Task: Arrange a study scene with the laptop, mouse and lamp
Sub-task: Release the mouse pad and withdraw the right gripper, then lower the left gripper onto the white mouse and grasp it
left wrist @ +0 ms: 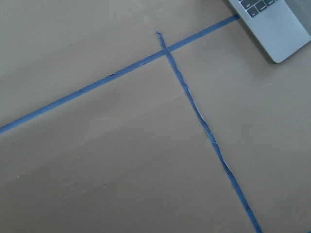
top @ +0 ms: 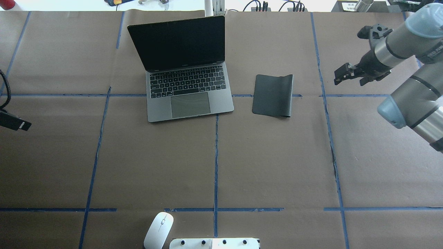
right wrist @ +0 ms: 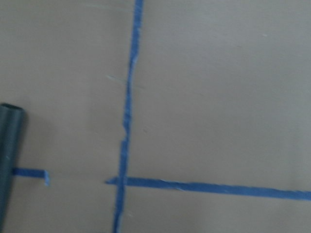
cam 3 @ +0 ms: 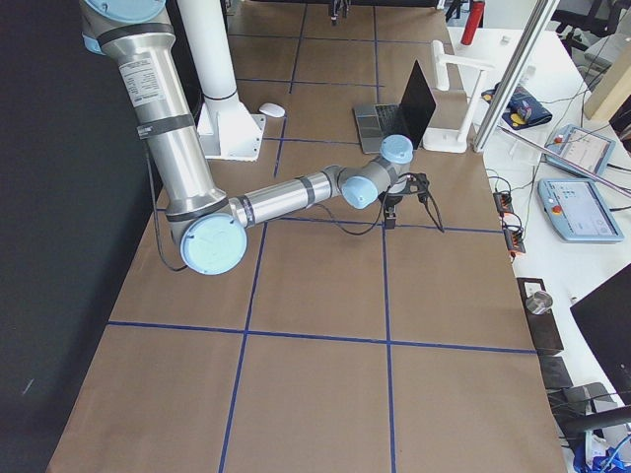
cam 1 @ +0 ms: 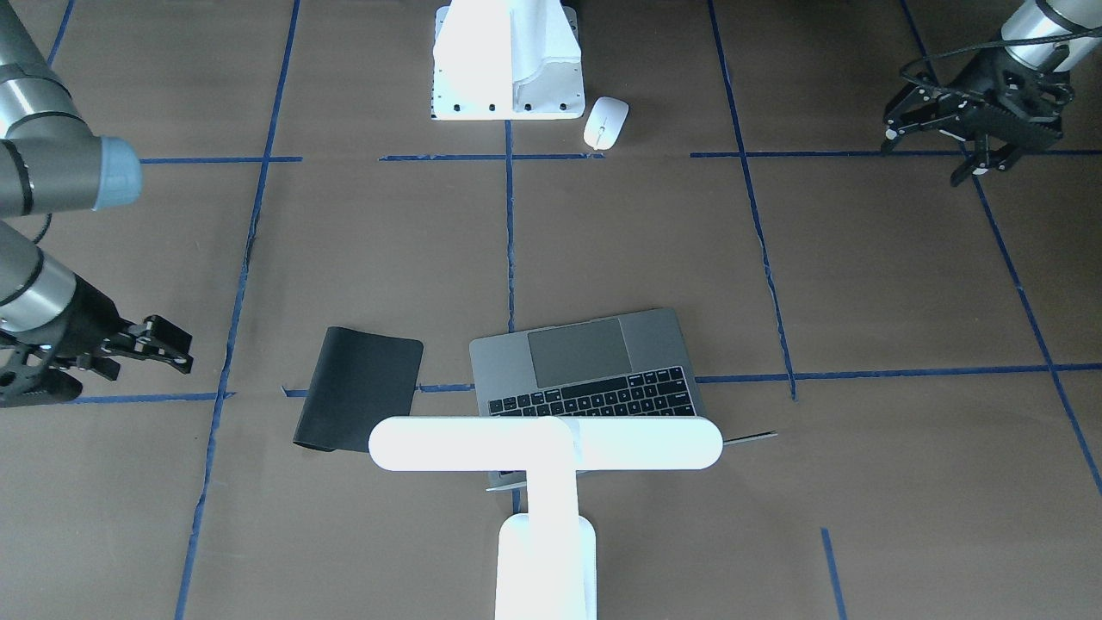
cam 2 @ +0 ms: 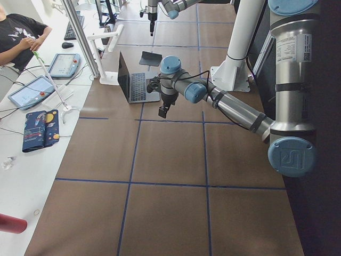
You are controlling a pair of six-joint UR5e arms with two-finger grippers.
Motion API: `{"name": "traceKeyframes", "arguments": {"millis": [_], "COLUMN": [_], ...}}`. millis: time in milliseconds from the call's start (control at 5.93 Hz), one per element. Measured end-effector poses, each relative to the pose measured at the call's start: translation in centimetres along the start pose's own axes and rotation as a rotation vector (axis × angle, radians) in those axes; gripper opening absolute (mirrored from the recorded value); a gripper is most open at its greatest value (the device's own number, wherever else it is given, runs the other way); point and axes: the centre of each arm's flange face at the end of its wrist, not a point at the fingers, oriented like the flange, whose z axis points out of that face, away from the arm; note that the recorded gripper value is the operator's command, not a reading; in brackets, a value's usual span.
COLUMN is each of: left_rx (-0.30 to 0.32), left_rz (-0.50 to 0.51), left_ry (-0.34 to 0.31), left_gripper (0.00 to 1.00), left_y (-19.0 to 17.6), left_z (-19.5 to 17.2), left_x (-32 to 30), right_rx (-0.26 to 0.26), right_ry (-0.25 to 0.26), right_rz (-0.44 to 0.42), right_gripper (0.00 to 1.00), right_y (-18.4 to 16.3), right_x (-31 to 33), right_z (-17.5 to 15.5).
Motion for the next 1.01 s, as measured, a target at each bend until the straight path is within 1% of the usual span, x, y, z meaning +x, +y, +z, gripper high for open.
{"name": "traceKeyframes", "arguments": {"millis": [169,337,506,675,843,1012], "left_rx": [0.002,0.017,0.037,0.051,0.061,0.071], "left_rz": [-0.015,-0.031,-0.043,-0.048,-0.055,-0.061], "left_ry": [-0.011,-0.011,-0.012,-0.023,-0.04,-0.055], "left_gripper": [1.0,1.0,1.0,1.0,1.0,1.0], "left_y": [0.3,0.9,1.8,3.2,5.0,7.5], "left_z": [1.3,3.1,5.0,6.8,8.9,11.1], "left_x": [3.4,6.9,10.6,14.3,17.7,21.3], "right_rx": [-0.019,-0.044,-0.064,-0.076,-0.081,-0.078], "right_ry": [0.035,0.065,0.088,0.106,0.117,0.121], "right_rz": [-0.069,-0.128,-0.17,-0.198,-0.202,-0.185], "right_gripper": [1.0,1.0,1.0,1.0,1.0,1.0], "right_y": [3.1,6.7,10.8,14.7,18.2,20.7], "right_x": [5.6,11.0,16.2,21.1,25.1,27.6], "right_z": [-2.5,-5.1,-7.4,-9.1,-10.3,-11.1]}}
